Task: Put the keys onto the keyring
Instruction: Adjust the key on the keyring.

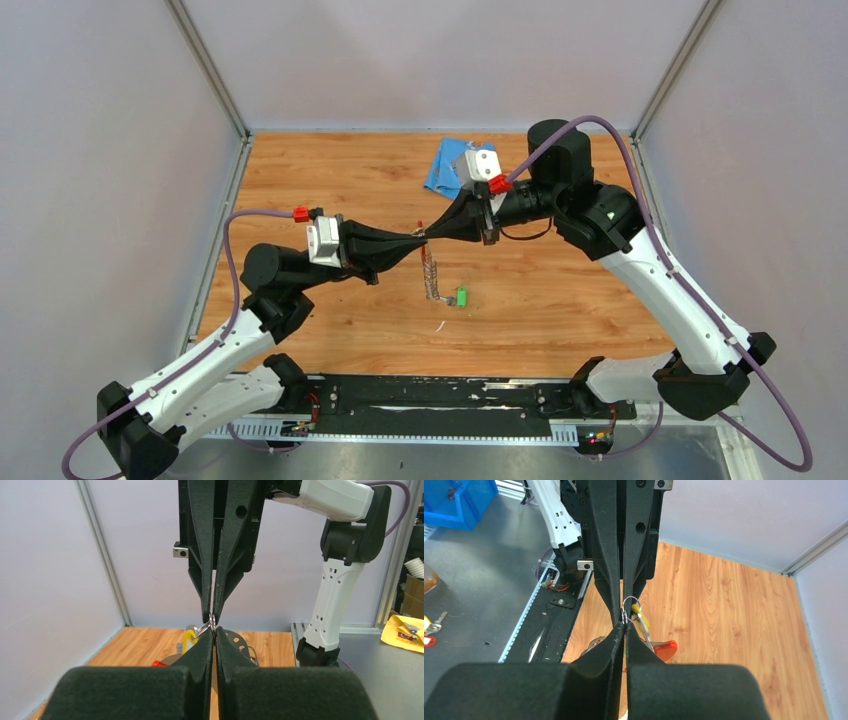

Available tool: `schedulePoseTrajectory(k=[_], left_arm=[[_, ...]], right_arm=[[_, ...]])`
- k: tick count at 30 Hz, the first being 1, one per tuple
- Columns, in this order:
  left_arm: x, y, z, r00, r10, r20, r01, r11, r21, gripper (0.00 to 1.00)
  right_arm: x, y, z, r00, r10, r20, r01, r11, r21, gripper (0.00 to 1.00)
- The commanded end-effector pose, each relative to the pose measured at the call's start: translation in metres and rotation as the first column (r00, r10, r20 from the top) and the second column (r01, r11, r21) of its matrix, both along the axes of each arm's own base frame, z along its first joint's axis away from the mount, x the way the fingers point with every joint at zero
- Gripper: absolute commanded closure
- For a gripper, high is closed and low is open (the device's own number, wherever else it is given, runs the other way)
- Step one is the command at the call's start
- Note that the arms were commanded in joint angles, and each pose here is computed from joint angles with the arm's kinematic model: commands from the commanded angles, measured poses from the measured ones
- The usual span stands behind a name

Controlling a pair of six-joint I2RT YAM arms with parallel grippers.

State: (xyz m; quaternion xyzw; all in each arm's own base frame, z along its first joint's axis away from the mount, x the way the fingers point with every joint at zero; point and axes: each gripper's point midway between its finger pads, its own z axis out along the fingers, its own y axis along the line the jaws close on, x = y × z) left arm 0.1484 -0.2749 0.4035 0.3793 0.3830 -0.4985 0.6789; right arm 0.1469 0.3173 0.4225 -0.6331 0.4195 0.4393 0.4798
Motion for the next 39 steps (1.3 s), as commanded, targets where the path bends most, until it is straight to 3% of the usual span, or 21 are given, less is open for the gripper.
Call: schedulePoseTrajectory(k=[1,9,12,18,23,29,35,39], left_arm=[[-0.001,0.002,0.014,0.999,0.018,0.042,-0.017,1.000,-0.024,1.00],[0.006,0.001,0.007,0.999,0.042,0.033,-0.042,0.999,-0.005,0.99],[0.007,0.001,0.004,0.998,0.052,0.035,-0.052,0.999,0.008,0.80],[0.004,0.005,-0.014,0.997,0.066,0.039,-0.068,0.996,0.064,0.64],[-0.002,0.014,-0.033,0.992,0.082,0.093,-0.093,0.989,0.113,0.60],[-0.005,0.022,-0.042,0.976,0.107,0.188,-0.135,0.980,0.147,0.62],[0.017,0.021,-0.035,0.939,0.194,0.283,-0.243,0.958,0.151,0.59],[0.018,0.011,-0.035,0.941,0.148,0.303,-0.208,0.962,0.177,0.58]], right_arm=[[0.005,0.002,-0.005,0.999,-0.035,0.000,0.035,0.999,-0.019,0.99],[0.017,0.000,-0.014,0.994,-0.112,-0.012,0.111,0.992,-0.057,1.00],[0.020,-0.002,-0.013,0.991,-0.136,-0.015,0.135,0.989,-0.058,1.00],[0.021,-0.011,-0.004,0.984,-0.174,-0.038,0.173,0.985,-0.026,1.00],[0.018,-0.019,-0.004,0.982,-0.169,-0.080,0.170,0.985,0.005,0.99],[0.010,-0.025,-0.007,0.984,-0.127,-0.128,0.129,0.992,0.011,1.00],[0.005,-0.023,-0.015,0.981,-0.079,-0.179,0.080,0.997,-0.004,1.00],[0.006,-0.020,-0.017,0.976,-0.068,-0.206,0.067,0.998,-0.012,0.99]])
